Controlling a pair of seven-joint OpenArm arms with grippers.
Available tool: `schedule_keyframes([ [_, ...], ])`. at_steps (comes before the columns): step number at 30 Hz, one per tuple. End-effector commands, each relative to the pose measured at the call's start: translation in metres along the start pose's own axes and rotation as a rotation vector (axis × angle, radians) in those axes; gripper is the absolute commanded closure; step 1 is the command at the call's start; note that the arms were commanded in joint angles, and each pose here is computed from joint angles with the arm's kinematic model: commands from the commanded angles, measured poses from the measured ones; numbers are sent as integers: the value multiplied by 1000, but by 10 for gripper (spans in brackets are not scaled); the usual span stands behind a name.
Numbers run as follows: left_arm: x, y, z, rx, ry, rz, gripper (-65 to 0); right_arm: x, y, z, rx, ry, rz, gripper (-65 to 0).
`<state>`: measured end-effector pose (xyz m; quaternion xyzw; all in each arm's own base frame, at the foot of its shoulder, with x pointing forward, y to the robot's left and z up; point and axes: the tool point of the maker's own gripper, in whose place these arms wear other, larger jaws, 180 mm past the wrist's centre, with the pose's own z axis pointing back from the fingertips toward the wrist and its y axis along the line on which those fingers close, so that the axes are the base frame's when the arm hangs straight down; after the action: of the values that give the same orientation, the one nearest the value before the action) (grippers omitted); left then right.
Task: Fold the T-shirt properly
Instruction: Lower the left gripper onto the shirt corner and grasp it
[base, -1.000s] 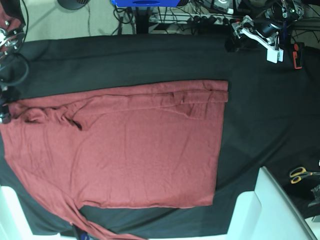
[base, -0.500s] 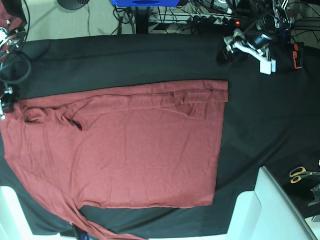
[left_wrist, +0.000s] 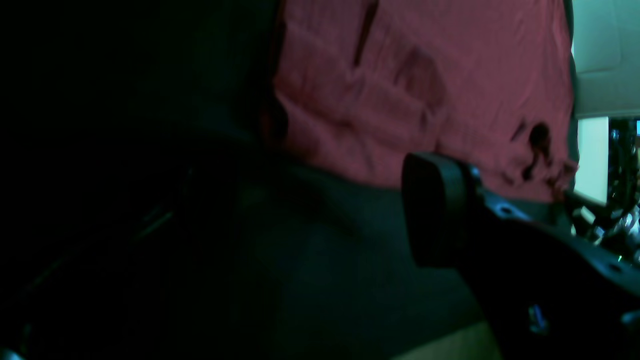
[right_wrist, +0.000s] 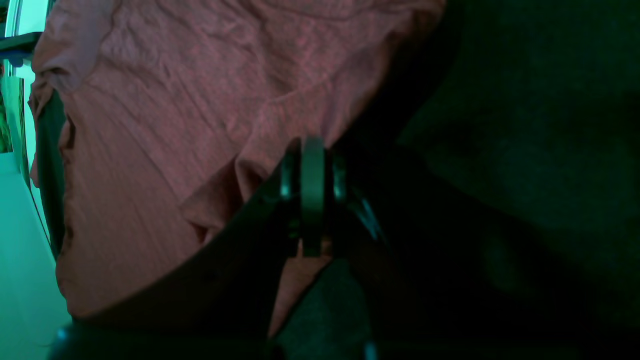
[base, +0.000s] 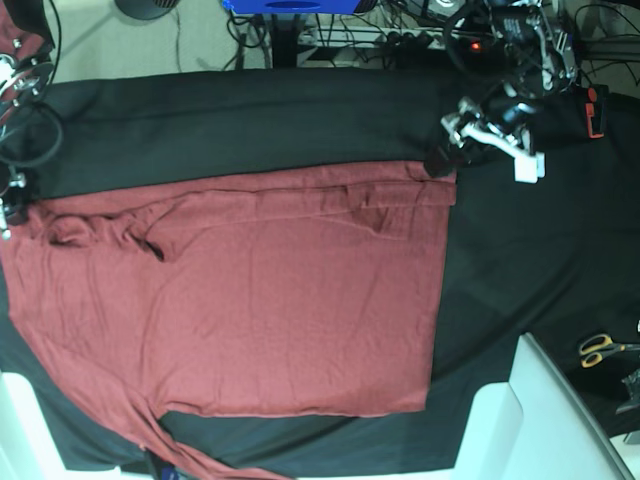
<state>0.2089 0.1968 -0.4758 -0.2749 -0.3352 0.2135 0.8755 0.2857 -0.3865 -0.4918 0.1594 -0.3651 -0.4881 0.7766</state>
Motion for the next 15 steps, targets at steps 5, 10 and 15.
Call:
schedule_keyframes([
  [5, -5, -1, -10, 31, 41, 32, -489, 28, 8, 4, 24, -58, 18, -5],
  [10, -9, -5, -23, 11, 52, 69, -487, 29, 8, 4, 23, -59, 19, -5],
  [15, -12, -6, -30, 2, 63, 93, -484, 29, 8, 4, 23, -59, 19, -5],
])
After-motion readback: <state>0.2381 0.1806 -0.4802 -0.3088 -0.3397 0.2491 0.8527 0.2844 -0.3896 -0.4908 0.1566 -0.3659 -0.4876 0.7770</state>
